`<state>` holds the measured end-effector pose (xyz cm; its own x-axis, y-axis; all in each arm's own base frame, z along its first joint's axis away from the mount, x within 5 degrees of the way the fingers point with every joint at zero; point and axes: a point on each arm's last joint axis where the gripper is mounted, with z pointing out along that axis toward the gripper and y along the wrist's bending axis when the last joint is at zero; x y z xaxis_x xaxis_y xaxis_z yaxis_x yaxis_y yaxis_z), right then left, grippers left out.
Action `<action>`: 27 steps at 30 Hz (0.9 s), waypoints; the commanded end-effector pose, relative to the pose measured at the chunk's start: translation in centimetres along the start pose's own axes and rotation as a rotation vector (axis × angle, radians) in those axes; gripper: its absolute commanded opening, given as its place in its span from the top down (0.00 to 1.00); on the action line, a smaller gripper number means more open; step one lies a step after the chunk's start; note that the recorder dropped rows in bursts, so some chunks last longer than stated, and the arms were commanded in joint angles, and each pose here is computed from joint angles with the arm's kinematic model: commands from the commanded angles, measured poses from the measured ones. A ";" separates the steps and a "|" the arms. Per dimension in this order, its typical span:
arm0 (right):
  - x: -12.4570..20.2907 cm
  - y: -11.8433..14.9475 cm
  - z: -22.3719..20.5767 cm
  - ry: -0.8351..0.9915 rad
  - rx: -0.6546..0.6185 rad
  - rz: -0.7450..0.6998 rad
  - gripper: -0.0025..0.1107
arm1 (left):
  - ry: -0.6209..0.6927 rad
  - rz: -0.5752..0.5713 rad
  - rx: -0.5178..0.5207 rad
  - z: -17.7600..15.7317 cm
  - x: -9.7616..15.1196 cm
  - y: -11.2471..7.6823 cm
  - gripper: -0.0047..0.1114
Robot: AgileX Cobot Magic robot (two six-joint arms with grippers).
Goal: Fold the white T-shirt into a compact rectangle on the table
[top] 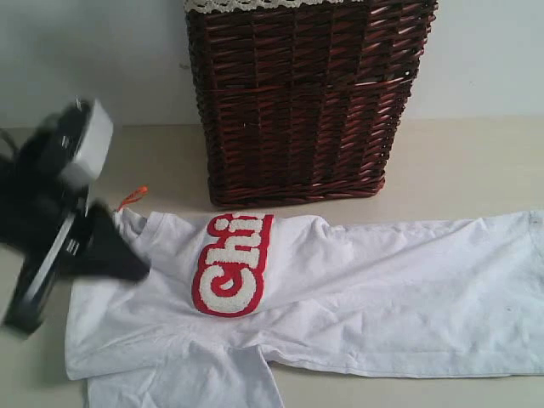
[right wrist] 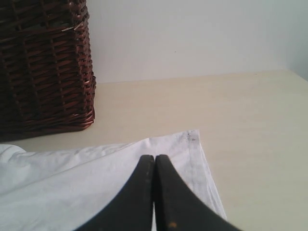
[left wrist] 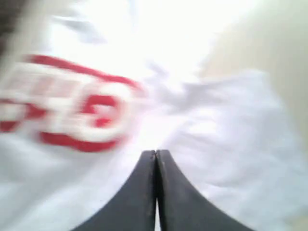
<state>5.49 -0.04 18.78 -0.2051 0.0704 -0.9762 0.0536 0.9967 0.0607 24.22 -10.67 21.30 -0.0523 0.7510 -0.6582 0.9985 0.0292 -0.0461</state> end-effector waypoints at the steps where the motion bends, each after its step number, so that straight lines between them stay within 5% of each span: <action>1: 0.1 0.0 0.0 -0.006 0.000 -0.003 0.98 | 0.157 -0.004 0.257 0.9 3.2 -3.8 0.96; 5: 0.1 0.0 0.0 -0.006 0.000 -0.003 0.98 | 0.235 -0.001 0.073 2.2 5.6 -4.5 0.96; 8: 0.1 0.0 0.0 -0.006 0.000 -0.003 0.98 | 0.232 0.106 0.020 2.9 6.6 -5.8 0.96; 13: 0.1 0.0 0.0 -0.006 0.000 -0.003 0.98 | 0.240 0.184 0.047 3.2 7.5 -7.4 0.92; 20: 0.1 0.0 0.0 -0.006 0.000 -0.003 0.98 | 0.226 0.182 0.140 3.4 7.7 -8.5 0.61; 27: 0.1 0.0 0.0 -0.006 0.000 -0.003 0.98 | 0.249 0.235 0.227 5.4 7.2 -9.1 0.59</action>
<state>5.49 -0.04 18.78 -0.2051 0.0704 -0.9762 0.0536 0.9967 0.0607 15.08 -8.42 13.47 0.1855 0.8613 -0.4730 0.9645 -0.2516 -0.0798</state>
